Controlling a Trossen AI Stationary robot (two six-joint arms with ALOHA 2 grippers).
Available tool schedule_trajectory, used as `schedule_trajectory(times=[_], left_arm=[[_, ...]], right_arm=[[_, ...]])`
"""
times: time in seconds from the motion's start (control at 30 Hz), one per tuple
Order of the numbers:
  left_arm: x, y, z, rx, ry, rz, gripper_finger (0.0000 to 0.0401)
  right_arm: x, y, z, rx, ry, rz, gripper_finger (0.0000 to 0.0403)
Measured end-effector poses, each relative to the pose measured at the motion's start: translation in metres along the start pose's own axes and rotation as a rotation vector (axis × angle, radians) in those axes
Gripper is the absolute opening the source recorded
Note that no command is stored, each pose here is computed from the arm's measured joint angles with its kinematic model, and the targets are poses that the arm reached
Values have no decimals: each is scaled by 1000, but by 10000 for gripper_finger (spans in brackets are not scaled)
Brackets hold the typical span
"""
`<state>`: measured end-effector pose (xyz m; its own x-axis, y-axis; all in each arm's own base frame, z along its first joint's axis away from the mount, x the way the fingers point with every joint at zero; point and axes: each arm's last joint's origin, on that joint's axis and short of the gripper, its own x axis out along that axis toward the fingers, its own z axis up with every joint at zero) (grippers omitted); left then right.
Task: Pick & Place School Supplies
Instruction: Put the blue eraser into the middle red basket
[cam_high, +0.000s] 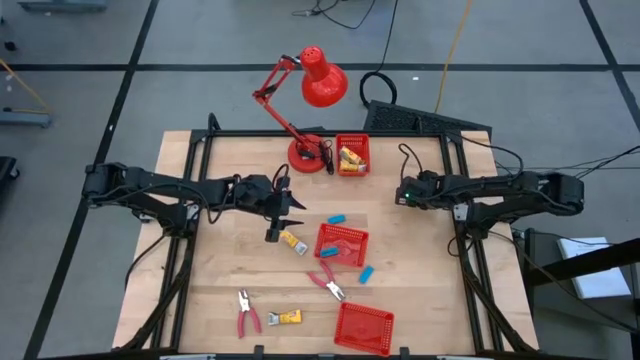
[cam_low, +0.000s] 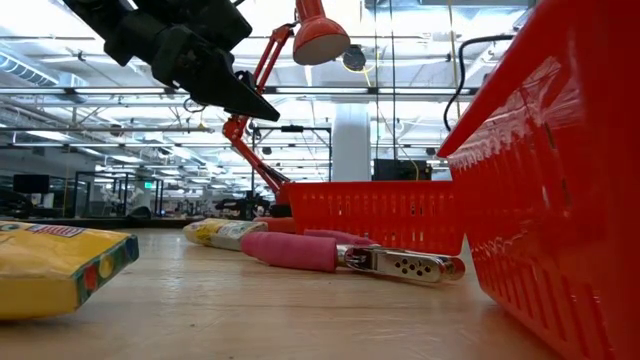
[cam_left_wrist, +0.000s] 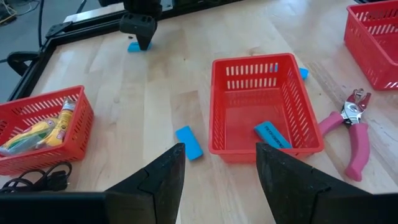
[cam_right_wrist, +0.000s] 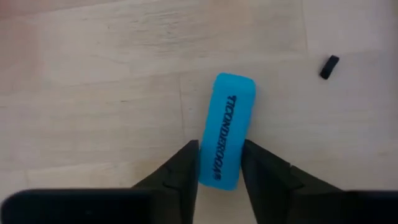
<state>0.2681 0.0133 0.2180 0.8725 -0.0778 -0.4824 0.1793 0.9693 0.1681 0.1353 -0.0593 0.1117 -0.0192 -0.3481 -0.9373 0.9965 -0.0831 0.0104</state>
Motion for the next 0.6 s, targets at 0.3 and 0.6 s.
schedule_trajectory(times=[0.3,0.6], left_arm=[[0,0,0,-6,2,-1,198],[0,0,0,-7,2,-1,198]], right_arm=[[2,1,-2,-128,-9,-17,54],[-8,9,-15,-232,-129,65,49]])
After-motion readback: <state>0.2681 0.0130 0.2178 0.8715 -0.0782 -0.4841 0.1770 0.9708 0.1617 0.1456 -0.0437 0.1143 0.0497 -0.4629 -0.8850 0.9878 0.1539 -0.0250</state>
